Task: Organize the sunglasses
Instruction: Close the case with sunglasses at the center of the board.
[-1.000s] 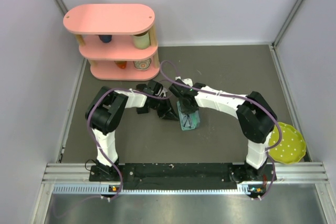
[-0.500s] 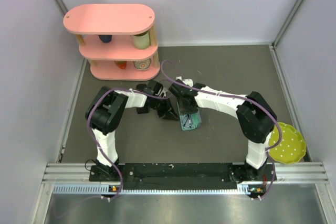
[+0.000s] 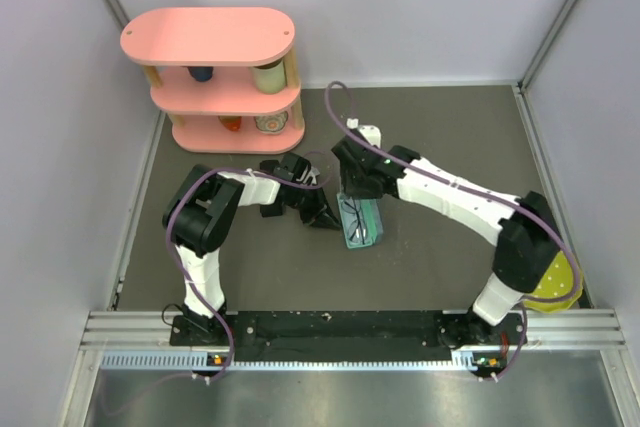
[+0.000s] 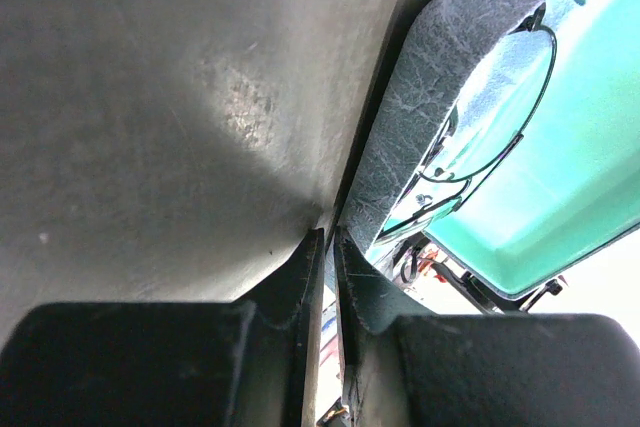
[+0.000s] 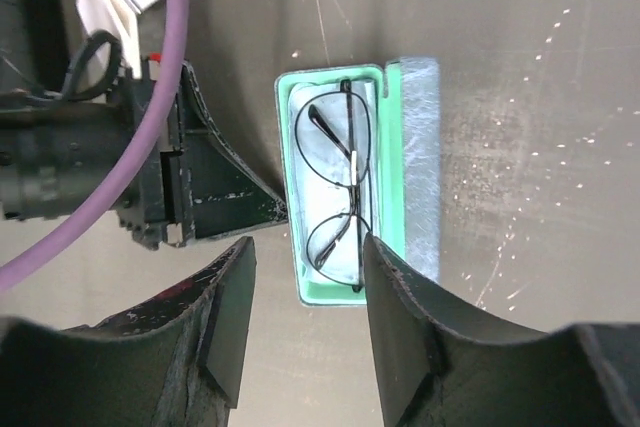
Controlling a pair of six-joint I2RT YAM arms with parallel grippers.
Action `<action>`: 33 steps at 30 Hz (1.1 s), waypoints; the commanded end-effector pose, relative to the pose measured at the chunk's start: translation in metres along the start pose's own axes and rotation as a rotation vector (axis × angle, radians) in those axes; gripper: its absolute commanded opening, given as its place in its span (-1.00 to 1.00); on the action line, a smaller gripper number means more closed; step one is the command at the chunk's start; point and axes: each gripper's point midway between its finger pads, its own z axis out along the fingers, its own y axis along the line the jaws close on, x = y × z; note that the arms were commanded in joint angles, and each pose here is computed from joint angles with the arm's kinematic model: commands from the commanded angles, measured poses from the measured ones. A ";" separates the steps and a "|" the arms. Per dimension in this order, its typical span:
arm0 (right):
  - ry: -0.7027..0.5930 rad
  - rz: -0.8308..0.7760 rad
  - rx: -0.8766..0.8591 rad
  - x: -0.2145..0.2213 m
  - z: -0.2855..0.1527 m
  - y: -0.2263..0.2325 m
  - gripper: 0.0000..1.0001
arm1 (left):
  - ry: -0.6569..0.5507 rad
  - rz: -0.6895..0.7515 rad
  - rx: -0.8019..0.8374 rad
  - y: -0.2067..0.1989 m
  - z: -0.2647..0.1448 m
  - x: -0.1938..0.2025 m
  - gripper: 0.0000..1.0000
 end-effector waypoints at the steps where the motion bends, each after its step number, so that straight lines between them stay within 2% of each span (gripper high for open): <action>1: -0.085 0.101 0.040 -0.024 -0.029 -0.027 -0.11 | -0.012 0.016 -0.016 0.004 0.006 -0.007 -0.73; 3: -0.060 0.166 0.089 -0.019 -0.022 -0.058 -0.23 | -0.010 0.019 -0.015 0.003 0.007 -0.006 -0.73; 6: -0.017 0.210 0.137 -0.010 -0.009 -0.092 -0.74 | -0.010 0.018 -0.022 0.006 0.007 -0.006 -0.75; 9: 0.027 0.196 0.159 -0.001 0.006 -0.107 -0.91 | -0.012 0.015 -0.035 0.010 0.009 -0.007 -0.76; 12: 0.077 0.156 0.150 0.010 0.021 -0.105 -0.96 | -0.006 0.014 -0.045 0.013 0.012 -0.009 -0.77; 18: 0.085 0.138 -0.031 0.011 0.031 -0.064 -0.99 | -0.004 0.016 -0.047 0.012 0.015 -0.012 -0.79; 23: 0.131 0.201 -0.193 0.027 0.038 -0.029 -0.99 | 0.004 0.014 -0.049 0.013 0.017 -0.013 -0.79; 33: 0.194 0.168 -0.256 0.052 0.052 0.009 -1.00 | -0.001 0.023 -0.046 0.011 0.019 -0.016 -0.78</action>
